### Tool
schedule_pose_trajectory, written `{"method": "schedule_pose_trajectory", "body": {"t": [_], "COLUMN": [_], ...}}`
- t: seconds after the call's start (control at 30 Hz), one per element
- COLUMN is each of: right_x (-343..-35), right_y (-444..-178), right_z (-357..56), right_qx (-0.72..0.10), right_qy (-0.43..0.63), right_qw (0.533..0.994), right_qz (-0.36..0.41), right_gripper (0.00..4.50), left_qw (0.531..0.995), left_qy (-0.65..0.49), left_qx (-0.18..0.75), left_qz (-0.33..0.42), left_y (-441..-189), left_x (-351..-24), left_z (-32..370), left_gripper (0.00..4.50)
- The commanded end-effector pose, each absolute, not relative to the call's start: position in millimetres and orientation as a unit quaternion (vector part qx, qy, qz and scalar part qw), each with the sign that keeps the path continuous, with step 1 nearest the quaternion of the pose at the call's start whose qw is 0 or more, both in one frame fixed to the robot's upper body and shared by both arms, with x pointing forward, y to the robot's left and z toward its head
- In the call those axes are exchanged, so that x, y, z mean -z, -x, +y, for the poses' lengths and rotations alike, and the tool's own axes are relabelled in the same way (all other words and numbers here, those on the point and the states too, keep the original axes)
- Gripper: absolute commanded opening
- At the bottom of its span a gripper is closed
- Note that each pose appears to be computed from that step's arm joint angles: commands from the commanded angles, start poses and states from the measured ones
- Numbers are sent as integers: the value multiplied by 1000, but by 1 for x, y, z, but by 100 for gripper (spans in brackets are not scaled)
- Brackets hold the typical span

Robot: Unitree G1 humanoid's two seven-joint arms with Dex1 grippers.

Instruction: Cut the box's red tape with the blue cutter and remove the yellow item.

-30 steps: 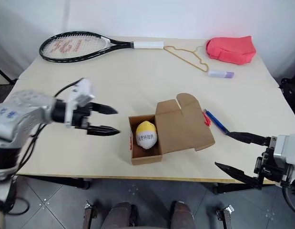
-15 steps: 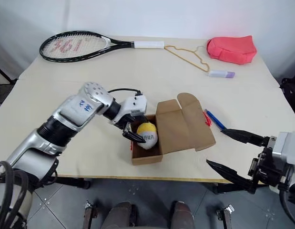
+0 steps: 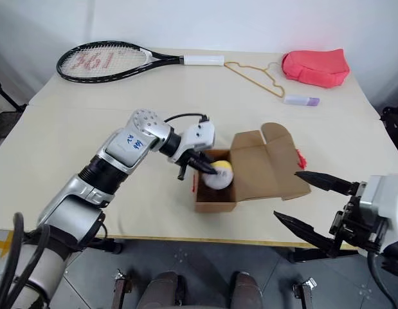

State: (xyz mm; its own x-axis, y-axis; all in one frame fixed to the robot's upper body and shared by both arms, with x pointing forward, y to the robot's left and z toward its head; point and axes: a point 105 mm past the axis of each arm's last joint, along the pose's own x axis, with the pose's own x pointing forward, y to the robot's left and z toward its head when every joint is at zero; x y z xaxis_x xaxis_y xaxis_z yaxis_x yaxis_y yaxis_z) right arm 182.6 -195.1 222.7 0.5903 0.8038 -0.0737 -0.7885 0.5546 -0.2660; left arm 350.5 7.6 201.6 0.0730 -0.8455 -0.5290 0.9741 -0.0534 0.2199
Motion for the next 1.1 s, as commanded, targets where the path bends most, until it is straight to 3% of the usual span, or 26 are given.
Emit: {"method": "schedule_pose_trajectory", "body": {"t": [0.03, 0.2, 0.3, 0.47, 0.6, 0.8, 0.93, 1.07, 1.1], "right_x": [-229, -244, -245, -228, -219, -211, -211, -214, -216], "right_y": [-187, -204, -213, -222, -231, -244, -244, -242, -242], "right_z": [-188, -175, -153, -117, -104, -106, -117, -129, -134], "right_qx": [-470, -495, -539, -617, -644, -653, -648, -647, -648], "right_qy": [132, 92, 60, 76, 89, 99, 102, 107, 111], "right_qw": [872, 858, 831, 773, 747, 739, 744, 747, 746], "right_qz": [-47, -99, -122, -127, -139, -133, -124, -115, -108], "right_gripper": [450, 450, 450, 450, 450, 450, 450, 450, 450], "left_qw": [733, 824, 890, 957, 964, 971, 963, 956, 954], "left_qy": [-211, -55, -11, -62, -72, -95, -53, -59, -54], "left_qx": [646, 554, 435, 274, 255, 214, 261, 284, 286], "left_qz": [37, -105, -139, -66, 17, 37, 31, 52, 73], "left_y": [-365, -386, -384, -351, -326, -324, -311, -289, -279], "left_x": [-242, -288, -272, -207, -171, -158, -170, -177, -175], "left_z": [24, 89, 173, 268, 288, 295, 289, 296, 303], "left_gripper": [1, 1, 1, 1, 1, 182, 314, 417, 417]}}
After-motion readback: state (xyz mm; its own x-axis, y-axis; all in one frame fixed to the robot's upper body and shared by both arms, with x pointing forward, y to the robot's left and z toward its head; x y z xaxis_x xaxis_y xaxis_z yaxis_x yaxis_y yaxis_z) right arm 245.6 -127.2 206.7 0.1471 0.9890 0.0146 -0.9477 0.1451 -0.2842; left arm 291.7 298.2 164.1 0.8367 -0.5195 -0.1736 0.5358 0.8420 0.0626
